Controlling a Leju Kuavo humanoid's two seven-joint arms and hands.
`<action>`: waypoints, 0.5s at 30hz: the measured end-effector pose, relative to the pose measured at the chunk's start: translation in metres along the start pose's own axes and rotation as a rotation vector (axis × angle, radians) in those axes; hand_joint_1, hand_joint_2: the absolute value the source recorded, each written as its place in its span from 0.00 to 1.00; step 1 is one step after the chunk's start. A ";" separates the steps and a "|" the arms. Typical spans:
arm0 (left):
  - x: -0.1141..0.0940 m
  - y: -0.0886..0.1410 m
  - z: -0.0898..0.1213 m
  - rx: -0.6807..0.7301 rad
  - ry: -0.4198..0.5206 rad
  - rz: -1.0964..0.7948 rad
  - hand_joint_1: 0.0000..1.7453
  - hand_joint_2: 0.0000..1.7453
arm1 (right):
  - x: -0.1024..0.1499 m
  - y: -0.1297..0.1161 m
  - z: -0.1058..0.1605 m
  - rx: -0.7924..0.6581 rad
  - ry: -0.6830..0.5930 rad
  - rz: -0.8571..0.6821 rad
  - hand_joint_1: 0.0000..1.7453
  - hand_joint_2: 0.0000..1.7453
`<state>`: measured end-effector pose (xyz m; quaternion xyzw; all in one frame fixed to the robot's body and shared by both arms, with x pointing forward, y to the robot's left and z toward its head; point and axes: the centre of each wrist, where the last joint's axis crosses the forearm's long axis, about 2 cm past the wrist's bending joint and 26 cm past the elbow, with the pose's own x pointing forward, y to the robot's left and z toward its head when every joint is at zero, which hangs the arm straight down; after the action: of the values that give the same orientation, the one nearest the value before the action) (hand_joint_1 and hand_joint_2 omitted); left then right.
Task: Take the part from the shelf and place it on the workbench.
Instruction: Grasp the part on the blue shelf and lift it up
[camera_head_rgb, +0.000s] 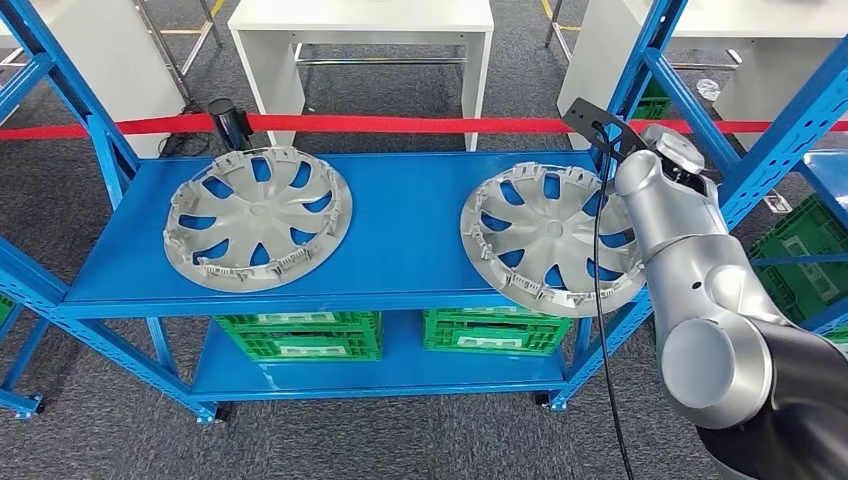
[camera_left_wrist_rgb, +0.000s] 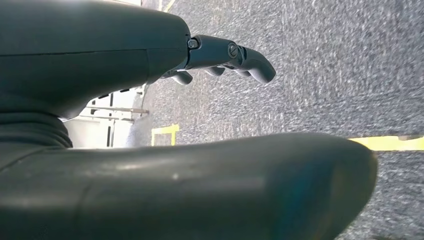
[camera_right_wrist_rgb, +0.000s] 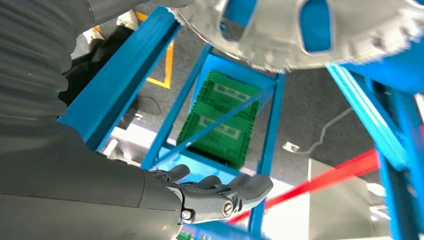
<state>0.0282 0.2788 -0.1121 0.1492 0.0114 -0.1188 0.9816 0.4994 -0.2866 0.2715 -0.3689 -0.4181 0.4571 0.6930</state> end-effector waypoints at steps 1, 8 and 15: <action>0.000 0.000 0.000 -0.002 0.000 -0.002 0.00 0.00 | -0.001 0.002 0.000 0.004 0.000 0.000 0.00 1.00; 0.001 0.002 0.000 0.002 0.003 -0.015 0.00 0.00 | -0.002 0.005 -0.001 0.010 -0.002 -0.002 0.00 1.00; 0.003 0.002 0.000 0.000 0.025 -0.017 0.00 0.00 | 0.003 0.014 0.000 0.030 -0.007 0.003 0.00 1.00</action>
<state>0.0313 0.2799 -0.1119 0.1506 0.0249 -0.1252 0.9803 0.4957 -0.2794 0.2600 -0.3572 -0.4132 0.4656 0.6963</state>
